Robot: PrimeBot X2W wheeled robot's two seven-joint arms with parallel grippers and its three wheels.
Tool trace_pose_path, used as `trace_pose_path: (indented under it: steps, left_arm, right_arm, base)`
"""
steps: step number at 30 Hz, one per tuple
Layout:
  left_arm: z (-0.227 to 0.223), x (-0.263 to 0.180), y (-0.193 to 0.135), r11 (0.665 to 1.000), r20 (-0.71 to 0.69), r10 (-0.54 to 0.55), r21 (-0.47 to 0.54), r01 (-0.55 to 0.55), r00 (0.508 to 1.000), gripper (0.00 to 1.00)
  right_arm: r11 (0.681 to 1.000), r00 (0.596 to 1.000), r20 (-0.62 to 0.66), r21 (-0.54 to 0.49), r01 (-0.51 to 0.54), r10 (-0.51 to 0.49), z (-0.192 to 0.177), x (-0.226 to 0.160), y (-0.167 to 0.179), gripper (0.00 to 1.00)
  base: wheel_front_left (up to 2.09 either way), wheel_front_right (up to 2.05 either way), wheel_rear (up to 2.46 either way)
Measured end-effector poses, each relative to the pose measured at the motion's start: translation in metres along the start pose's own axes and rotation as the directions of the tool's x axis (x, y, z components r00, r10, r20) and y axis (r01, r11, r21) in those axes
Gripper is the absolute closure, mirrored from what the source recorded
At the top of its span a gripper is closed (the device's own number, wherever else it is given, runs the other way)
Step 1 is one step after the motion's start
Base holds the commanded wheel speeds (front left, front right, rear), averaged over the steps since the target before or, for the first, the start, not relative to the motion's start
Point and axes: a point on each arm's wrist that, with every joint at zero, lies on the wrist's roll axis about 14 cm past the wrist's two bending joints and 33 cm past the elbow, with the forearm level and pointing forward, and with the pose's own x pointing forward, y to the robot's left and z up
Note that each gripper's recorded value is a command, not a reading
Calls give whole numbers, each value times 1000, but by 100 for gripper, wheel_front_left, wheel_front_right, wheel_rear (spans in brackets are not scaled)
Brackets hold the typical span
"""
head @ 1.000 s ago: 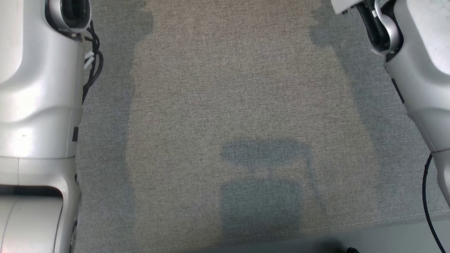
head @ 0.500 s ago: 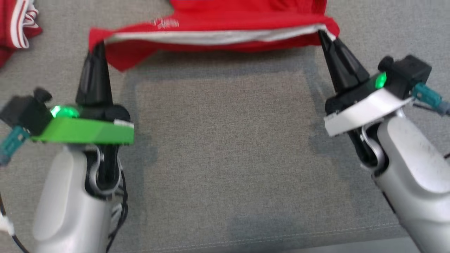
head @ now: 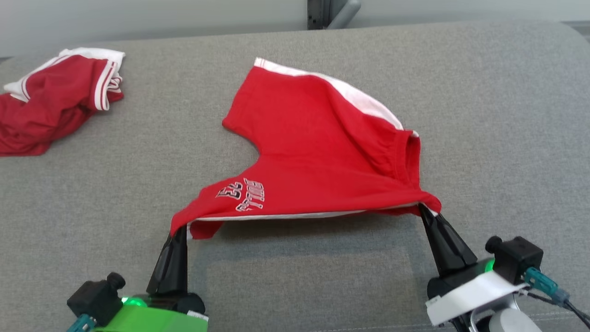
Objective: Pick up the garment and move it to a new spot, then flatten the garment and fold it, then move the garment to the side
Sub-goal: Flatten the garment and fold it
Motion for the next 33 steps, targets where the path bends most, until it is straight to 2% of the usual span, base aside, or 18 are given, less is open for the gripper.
trace_pose_path:
  steps: [9, 17, 24, 33]
  left_arm:
    - [21, -49, -4, 1000, 54, -3, 25, 2, 999, 100]
    - [29, -56, -8, 999, 69, -15, 42, 12, 998, 100]
    - [13, -28, -11, 994, -16, -60, 92, 61, 998, 100]
    - [4, 53, -15, 971, -83, -119, 196, 134, 989, 100]
  right_arm:
    - [1000, 1000, 12, 0, -1, 1, 6, -49, 25, 100]
    - [1000, 999, 28, 15, 23, -24, 10, -66, 28, 100]
    - [998, 999, -7, 44, 47, -46, -3, -56, 21, 100]
    - [993, 996, 2, 87, 84, -84, -6, -19, 2, 100]
  base:
    - [0, 0, 0]
    - [0, 0, 0]
    - [0, 0, 0]
    - [0, 0, 0]
